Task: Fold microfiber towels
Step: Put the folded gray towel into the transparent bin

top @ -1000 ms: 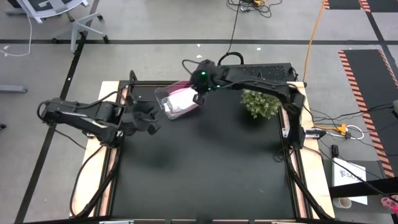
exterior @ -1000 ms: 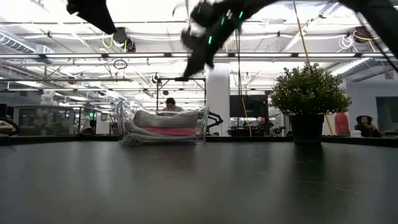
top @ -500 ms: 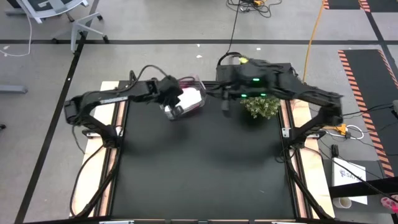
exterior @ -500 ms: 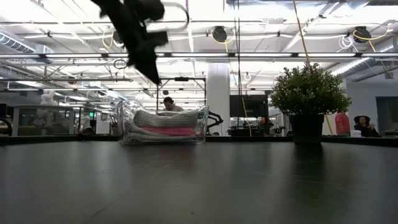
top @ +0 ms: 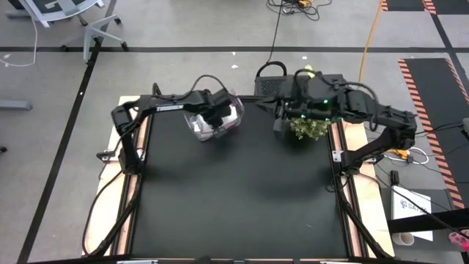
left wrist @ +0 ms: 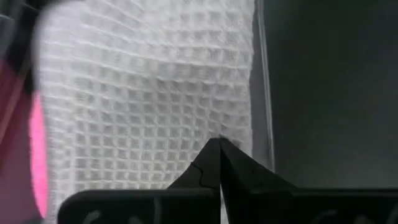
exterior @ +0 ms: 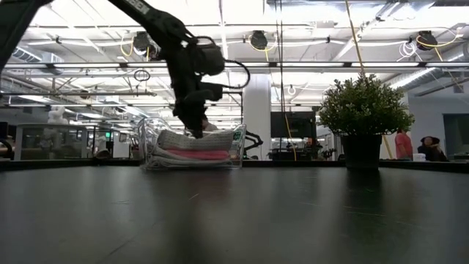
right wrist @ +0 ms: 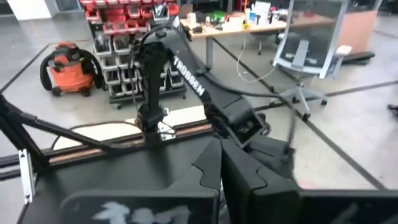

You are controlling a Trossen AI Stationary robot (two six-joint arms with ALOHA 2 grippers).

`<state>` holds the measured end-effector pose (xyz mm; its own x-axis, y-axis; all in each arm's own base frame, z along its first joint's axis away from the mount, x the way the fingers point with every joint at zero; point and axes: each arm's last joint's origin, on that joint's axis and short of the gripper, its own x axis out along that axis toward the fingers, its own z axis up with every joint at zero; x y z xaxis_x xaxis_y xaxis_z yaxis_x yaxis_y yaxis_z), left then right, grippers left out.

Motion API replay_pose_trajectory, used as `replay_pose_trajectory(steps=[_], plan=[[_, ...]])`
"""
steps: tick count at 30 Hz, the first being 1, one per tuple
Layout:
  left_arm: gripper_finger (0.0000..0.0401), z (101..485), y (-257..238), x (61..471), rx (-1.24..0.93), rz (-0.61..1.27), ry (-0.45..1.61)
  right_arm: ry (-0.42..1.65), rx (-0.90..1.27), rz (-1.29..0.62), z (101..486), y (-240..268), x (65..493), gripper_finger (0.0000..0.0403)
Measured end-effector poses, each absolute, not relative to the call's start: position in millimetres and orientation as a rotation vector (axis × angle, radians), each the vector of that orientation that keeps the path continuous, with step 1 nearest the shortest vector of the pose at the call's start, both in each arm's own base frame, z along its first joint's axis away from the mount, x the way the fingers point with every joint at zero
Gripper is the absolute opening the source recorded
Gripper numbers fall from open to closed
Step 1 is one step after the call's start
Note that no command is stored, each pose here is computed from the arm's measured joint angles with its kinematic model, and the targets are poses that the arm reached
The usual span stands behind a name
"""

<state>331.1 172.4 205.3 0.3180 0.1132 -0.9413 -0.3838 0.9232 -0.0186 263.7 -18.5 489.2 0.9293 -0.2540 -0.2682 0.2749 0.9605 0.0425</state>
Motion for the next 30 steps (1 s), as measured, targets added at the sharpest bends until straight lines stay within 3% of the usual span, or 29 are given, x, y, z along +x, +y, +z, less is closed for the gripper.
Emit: replay_pose_trajectory(steps=[6,13,22,26,30], plan=[[0.0001,186,158,337,-0.271,0.254,1.427,0.343,0.111,-0.28,462,-19,275,0.0],[0.0001,180,107,335,-0.269,0.136,1.615,0.362,0.111,-0.279,441,-20,285,0.0],[0.0001,219,44,344,-0.088,0.127,1.464,0.303,0.092,-0.27,445,-20,287,0.0],[0.0001,243,40,347,0.046,0.227,1.288,0.303,0.092,-0.27,445,-20,288,0.0],[0.0001,253,51,358,0.082,0.136,1.124,0.276,0.092,-0.268,447,-20,288,0.0]])
